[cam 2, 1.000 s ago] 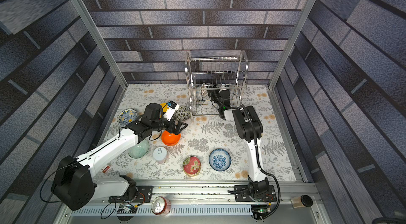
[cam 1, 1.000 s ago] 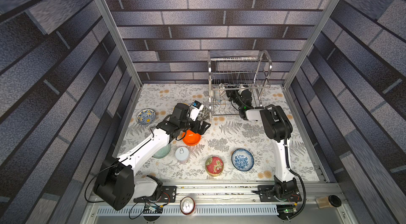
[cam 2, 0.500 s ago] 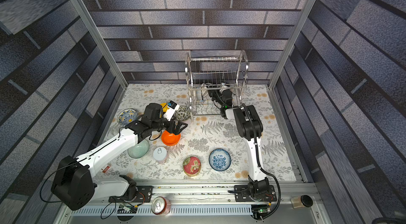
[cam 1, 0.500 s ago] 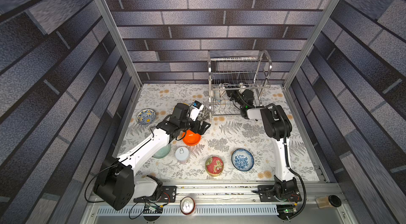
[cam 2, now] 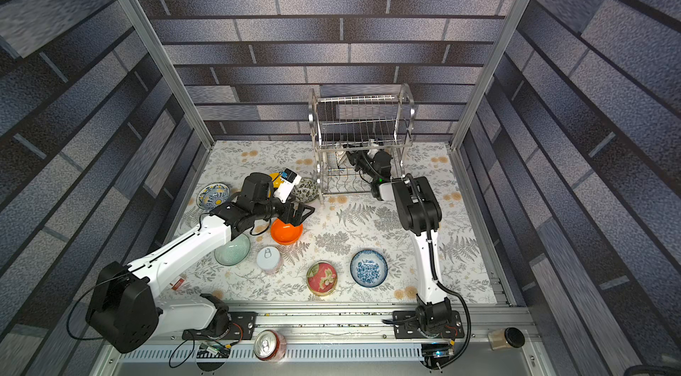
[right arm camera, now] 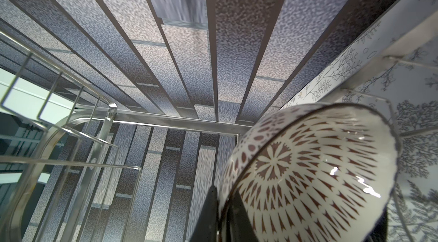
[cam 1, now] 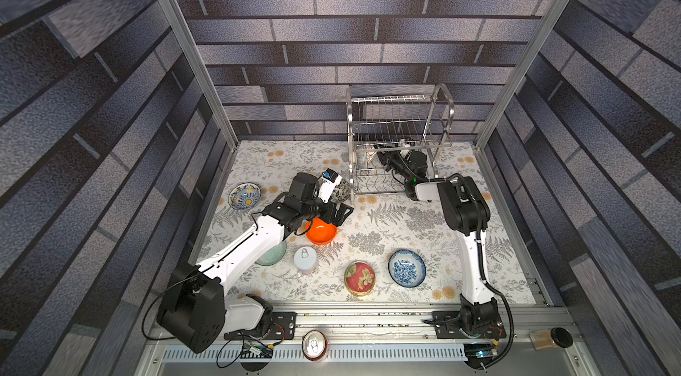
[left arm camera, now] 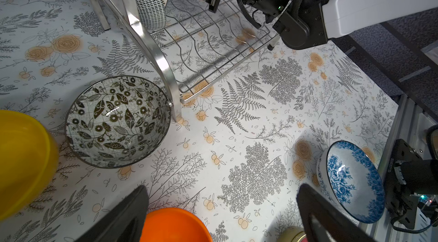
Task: Load bowls into a dish rack
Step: Place the bowl in the dish rack.
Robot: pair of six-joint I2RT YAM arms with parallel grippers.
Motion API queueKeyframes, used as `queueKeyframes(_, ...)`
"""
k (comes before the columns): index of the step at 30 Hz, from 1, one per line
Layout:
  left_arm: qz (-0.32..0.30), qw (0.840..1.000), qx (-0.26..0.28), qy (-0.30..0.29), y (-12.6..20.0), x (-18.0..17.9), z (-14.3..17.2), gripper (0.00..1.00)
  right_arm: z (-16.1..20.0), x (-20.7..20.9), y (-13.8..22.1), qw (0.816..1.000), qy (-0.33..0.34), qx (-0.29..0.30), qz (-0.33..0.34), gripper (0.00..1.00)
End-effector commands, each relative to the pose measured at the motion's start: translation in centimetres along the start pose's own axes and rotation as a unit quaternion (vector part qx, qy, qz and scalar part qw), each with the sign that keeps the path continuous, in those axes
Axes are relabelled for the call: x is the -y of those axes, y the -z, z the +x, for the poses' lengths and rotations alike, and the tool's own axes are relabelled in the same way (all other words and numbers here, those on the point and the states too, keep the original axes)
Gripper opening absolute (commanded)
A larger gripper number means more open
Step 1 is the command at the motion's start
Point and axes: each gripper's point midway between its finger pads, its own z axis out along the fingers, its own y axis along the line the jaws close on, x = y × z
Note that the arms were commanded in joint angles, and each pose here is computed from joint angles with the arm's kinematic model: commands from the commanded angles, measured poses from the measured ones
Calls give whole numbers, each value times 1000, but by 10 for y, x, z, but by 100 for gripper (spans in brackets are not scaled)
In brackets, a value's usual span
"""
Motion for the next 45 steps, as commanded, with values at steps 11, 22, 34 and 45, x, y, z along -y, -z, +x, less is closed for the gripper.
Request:
queueKeyframes(11, 15, 1000, 1, -15, 2, 9, -6, 100, 23, 35, 8, 995, 12, -96, 21, 15)
queueKeyframes(22, 15, 1000, -1, -14, 1, 9, -6, 100, 18, 22, 4, 994, 37, -98, 28, 37)
queueKeyframes(34, 7, 1000, 5, -19, 5, 8, -8, 100, 22, 3, 11, 992, 66, -99, 38, 55)
queueKeyframes(45, -21, 999, 9, -23, 9, 0, -11, 100, 32, -4, 27, 991, 75, -98, 43, 64)
